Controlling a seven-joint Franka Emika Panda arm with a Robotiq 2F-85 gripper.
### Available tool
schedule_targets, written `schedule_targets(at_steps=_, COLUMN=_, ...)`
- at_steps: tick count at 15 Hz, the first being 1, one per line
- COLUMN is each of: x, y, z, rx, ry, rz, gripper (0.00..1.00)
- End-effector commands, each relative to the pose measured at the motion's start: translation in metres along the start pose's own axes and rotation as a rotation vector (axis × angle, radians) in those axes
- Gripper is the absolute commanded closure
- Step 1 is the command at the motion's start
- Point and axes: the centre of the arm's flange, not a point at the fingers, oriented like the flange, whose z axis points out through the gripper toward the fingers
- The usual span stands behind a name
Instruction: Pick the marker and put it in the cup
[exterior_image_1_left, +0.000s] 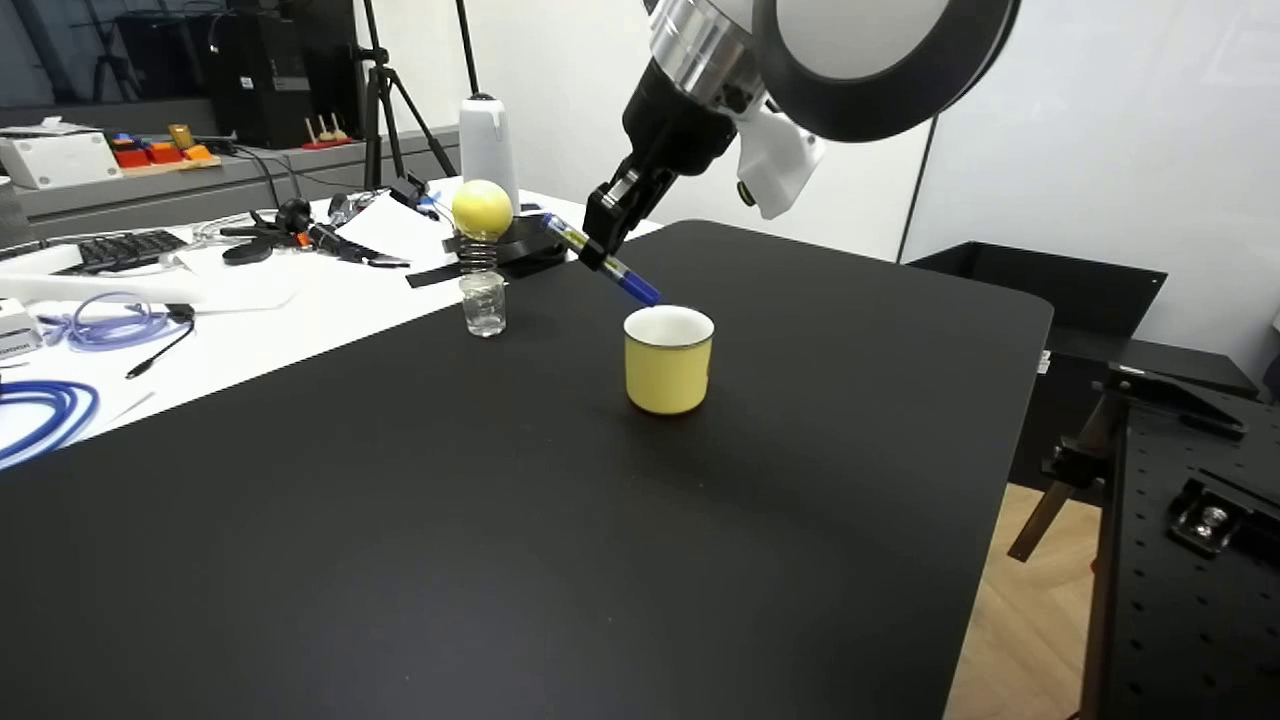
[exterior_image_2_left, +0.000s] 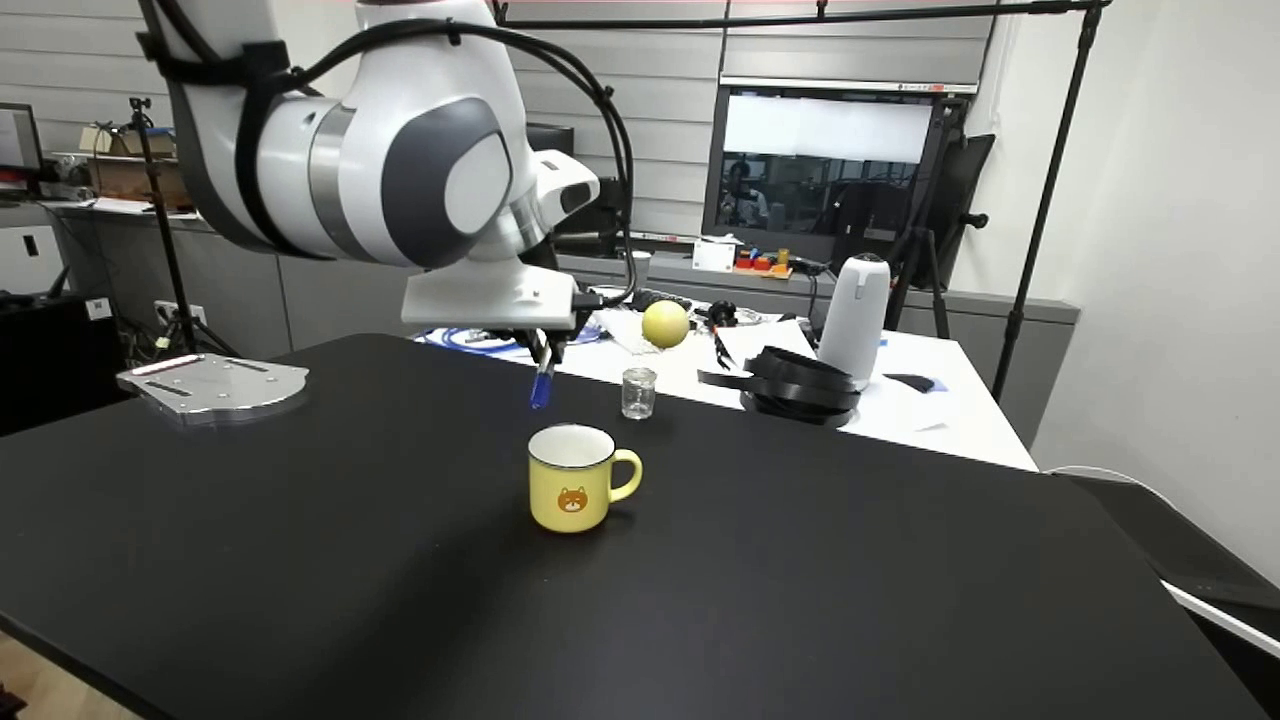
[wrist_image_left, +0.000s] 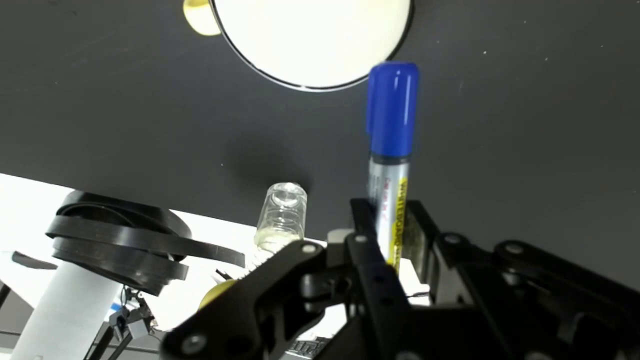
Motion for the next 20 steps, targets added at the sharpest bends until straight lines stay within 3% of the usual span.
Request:
schedule_targets(at_steps=1, x=-0.018, y=0.015, z=0.012, rx=-0.009, ry=0.023, rz=0.036, gripper=0.95)
schedule_targets(at_steps=20, x=-0.041, y=0.03, z=0.042, rx=0.002, ry=-0.022, rz=0.016, gripper=0.95)
